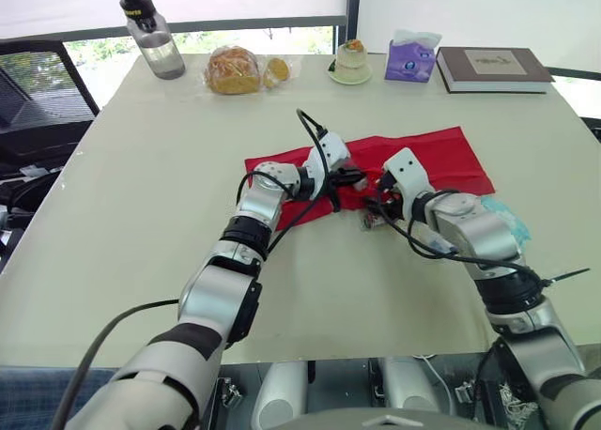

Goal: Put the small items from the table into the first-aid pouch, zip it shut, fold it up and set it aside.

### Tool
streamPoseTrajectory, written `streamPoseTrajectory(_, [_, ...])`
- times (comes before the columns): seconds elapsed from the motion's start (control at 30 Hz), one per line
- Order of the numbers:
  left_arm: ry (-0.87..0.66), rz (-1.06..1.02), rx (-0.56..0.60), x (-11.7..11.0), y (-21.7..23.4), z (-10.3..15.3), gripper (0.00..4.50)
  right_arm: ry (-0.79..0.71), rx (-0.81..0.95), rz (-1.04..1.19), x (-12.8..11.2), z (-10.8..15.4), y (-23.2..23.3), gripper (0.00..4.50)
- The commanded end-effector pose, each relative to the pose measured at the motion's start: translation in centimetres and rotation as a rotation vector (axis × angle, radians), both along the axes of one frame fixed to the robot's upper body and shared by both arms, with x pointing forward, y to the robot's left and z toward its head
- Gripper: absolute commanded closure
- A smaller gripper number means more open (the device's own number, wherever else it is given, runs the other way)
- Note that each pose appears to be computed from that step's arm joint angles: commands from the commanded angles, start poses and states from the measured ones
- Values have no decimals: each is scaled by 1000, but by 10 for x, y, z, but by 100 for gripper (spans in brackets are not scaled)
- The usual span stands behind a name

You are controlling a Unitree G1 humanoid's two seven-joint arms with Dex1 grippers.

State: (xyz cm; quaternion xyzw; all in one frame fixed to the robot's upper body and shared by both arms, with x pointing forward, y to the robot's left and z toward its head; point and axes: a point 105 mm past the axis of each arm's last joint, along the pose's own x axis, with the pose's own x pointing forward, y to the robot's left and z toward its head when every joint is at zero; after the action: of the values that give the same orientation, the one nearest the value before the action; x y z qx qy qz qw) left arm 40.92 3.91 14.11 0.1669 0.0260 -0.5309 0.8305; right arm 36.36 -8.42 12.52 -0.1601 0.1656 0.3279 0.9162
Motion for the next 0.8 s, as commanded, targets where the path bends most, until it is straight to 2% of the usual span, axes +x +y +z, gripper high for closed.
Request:
streamPoseTrajectory(0.03, [19, -20, -76, 1, 0, 18, 450, -59, 31, 55, -4, 17, 1, 208])
streamPoseTrajectory(0.07, [35, -26, -82, 1, 0, 18, 450, -57, 31, 65, -5, 17, 2, 239])
streamPoseTrajectory(0.13, [65, -37, -91, -1, -1, 17, 450, -63, 30, 65, -2, 18, 5, 356])
streamPoseTrajectory(0.17, [69, -40, -89, -1, -1, 17, 450, -68, 32, 62, 0, 18, 7, 382])
streamPoseTrajectory(0.2, [69, -40, -84, -1, -1, 16, 450, -70, 33, 59, 1, 18, 8, 443])
streamPoseTrajectory(0.47, [69, -61, -71, -2, -3, 16, 450, -128, -31, 66, 18, 9, 23, 443])
streamPoseTrajectory(0.8, [71, -88, -58, -6, -6, 13, 450, -211, 22, 105, 32, 19, 54, 443])
